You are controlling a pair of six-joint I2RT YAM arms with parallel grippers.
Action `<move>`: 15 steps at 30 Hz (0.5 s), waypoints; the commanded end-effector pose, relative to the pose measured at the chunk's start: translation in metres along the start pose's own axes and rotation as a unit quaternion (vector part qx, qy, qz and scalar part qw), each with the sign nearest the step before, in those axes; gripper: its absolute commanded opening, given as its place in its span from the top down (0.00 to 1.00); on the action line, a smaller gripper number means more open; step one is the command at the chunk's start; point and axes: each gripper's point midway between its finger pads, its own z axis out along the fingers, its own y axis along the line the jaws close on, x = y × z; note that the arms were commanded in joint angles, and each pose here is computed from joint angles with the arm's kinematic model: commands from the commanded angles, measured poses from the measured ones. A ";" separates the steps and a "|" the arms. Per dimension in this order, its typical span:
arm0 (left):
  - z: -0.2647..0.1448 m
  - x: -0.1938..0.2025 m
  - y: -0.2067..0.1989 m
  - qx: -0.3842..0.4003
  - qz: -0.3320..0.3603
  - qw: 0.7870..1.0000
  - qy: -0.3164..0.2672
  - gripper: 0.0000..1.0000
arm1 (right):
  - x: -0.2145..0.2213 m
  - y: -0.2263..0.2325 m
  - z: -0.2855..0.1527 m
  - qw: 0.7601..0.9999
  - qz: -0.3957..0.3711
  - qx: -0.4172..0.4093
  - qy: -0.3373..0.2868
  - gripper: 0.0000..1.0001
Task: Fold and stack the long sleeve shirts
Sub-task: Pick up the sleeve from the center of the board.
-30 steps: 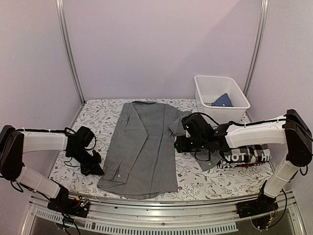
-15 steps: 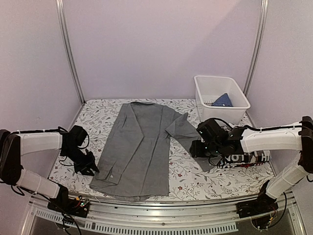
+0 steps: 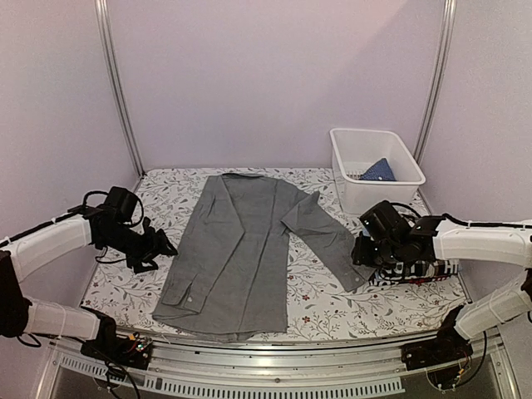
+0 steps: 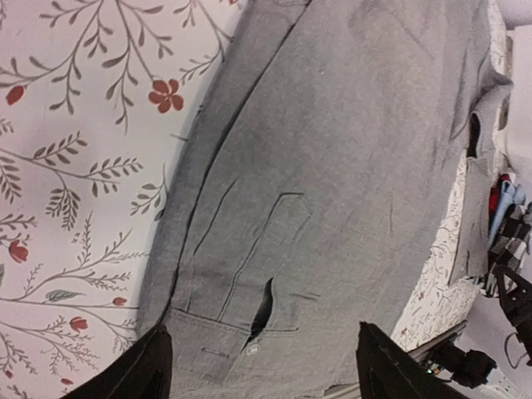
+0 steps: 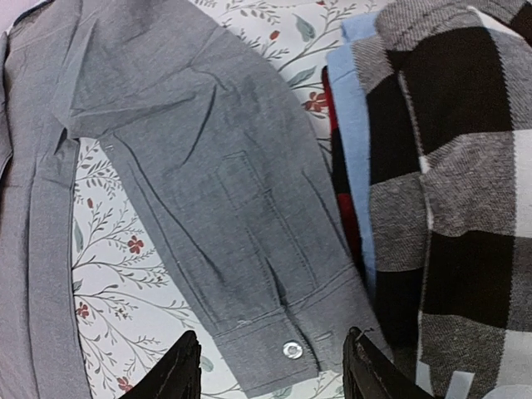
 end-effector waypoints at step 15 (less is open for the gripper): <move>-0.027 -0.028 -0.100 0.130 0.138 0.978 -0.085 0.21 | 0.017 -0.042 0.025 0.998 0.043 0.022 0.041 0.50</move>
